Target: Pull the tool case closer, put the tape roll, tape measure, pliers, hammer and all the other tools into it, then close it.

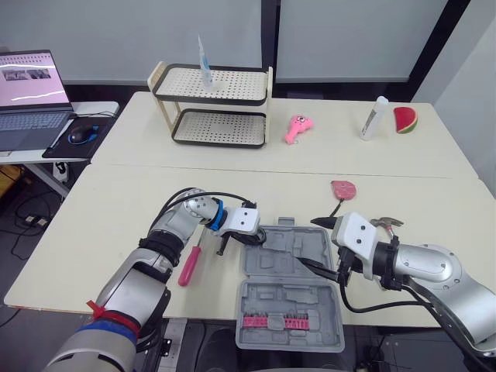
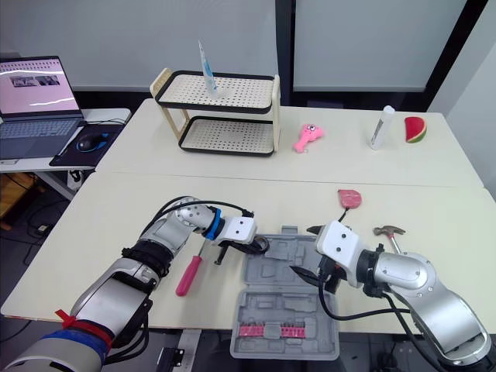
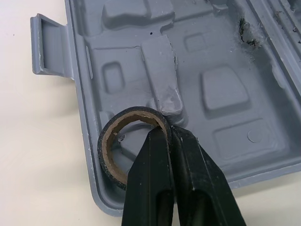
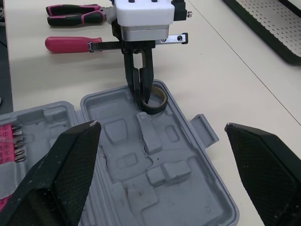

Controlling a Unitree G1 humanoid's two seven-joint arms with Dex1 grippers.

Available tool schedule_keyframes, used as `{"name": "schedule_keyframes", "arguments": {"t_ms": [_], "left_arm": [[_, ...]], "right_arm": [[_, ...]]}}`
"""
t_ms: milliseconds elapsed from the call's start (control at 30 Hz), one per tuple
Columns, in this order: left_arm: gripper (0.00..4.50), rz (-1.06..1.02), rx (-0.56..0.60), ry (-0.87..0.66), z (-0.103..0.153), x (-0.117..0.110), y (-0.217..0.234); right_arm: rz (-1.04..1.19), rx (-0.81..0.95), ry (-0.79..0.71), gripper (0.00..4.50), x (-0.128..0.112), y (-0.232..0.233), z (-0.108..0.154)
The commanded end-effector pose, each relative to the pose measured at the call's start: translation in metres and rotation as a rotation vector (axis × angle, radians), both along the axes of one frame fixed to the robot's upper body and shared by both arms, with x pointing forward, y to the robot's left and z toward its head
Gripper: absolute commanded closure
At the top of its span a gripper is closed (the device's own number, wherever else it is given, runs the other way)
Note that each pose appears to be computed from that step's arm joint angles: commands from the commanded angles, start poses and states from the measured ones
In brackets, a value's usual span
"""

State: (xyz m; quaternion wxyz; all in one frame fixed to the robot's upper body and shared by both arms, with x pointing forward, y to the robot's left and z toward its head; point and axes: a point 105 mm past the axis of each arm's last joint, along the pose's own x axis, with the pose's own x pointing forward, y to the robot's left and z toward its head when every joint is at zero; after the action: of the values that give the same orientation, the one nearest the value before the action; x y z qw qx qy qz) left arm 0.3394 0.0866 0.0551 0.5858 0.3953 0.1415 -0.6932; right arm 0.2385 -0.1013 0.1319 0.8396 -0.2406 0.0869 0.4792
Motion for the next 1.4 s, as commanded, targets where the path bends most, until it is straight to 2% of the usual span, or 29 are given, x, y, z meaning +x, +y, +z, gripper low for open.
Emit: {"name": "schedule_keyframes", "arguments": {"t_ms": [33,67,467,567,867,1000,1233,1400], "left_arm": [[3.83,-0.022,-0.008,-0.029,0.008,0.002,-0.005],[3.58,-0.021,-0.013,-0.037,0.009,0.004,-0.006],[3.58,-0.022,-0.036,-0.056,0.028,0.004,0.006],[3.58,0.023,-0.106,-0.047,0.036,0.004,0.01],[3.58,0.172,-0.393,-0.036,0.029,-0.003,-0.001],[3.58,0.204,-0.395,-0.023,0.014,-0.007,-0.004],[3.58,0.288,-0.381,-0.02,-0.003,0.002,-0.001],[3.58,0.287,-0.282,0.007,-0.027,-0.004,0.003]], "right_arm": [[0.015,0.01,-0.038,0.0,-0.002,0.002,0.006],[0.017,0.011,-0.038,0.0,-0.002,0.002,0.005],[0.049,0.017,-0.045,0.0,0.004,0.005,0.004],[0.054,0.02,-0.049,0.0,0.006,0.006,0.005],[0.042,0.004,-0.059,0.0,0.006,0.002,0.002],[0.04,-0.003,-0.059,0.0,0.006,0.001,0.002],[0.042,-0.007,-0.058,0.0,0.005,0.0,0.004],[0.044,-0.011,-0.057,0.0,0.005,-0.001,0.005]]}}
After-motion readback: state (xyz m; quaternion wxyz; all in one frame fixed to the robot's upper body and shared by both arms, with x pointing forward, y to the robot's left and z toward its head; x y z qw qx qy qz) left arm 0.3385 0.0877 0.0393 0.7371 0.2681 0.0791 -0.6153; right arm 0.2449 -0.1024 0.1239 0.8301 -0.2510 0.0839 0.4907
